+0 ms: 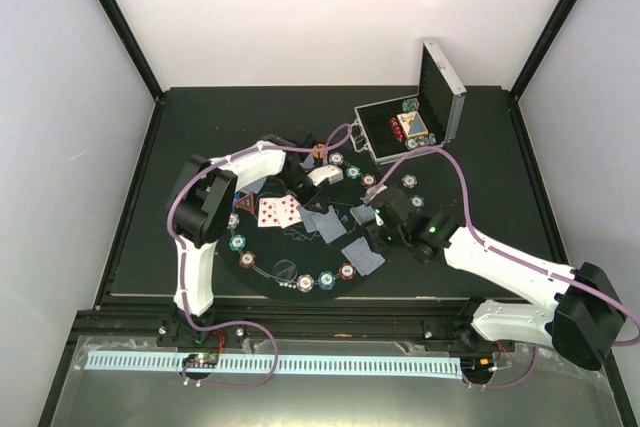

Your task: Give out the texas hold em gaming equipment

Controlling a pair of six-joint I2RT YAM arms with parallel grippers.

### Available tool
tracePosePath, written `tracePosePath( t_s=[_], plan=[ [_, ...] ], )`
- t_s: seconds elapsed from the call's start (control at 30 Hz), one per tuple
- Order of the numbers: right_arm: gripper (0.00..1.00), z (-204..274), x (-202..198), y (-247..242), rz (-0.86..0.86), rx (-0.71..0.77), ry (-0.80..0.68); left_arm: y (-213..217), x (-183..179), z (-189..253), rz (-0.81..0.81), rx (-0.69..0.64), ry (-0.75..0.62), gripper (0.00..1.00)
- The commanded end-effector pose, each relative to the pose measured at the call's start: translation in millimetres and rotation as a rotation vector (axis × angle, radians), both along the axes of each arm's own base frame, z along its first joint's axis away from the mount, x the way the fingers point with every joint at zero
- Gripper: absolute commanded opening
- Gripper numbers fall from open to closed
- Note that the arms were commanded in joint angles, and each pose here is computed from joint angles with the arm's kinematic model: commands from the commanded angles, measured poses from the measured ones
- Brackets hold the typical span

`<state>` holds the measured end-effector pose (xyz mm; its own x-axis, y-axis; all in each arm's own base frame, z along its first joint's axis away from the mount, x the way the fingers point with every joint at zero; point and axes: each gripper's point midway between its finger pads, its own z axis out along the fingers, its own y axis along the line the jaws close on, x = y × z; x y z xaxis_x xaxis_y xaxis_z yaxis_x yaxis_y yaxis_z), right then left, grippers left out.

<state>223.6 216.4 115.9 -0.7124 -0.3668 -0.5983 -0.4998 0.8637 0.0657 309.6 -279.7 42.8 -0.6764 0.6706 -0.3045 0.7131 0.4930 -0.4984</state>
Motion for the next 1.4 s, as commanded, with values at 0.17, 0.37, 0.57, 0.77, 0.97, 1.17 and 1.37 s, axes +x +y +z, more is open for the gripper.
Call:
tracePosePath(
  t_s=[0.17, 0.37, 0.57, 0.77, 0.97, 1.17, 1.37],
  plan=[
    [0.55, 3, 7, 3, -0.011, 0.013, -0.013, 6, 31, -3, -0.057, 0.115, -0.163, 0.02],
    [0.55, 3, 7, 2, -0.014, 0.007, -0.014, 16, 38, -12, -0.062, 0.194, -0.178, 0.02],
    [0.55, 3, 7, 0, -0.020, 0.003, -0.011, 14, 47, -9, -0.029, 0.188, -0.204, 0.04],
    [0.55, 5, 7, 0, -0.022, 0.008, -0.015, 11, 54, 1, -0.005, 0.175, -0.242, 0.17],
    [0.55, 9, 7, -2, -0.031, 0.009, -0.023, 9, 57, 19, 0.020, 0.153, -0.272, 0.42],
    [0.56, 18, 10, -10, -0.059, -0.016, -0.041, 6, 67, 65, 0.105, 0.092, -0.354, 0.57],
    [0.55, 22, 18, -21, -0.145, -0.024, -0.040, 41, 83, 148, 0.381, -0.061, -0.499, 0.66]
  ],
)
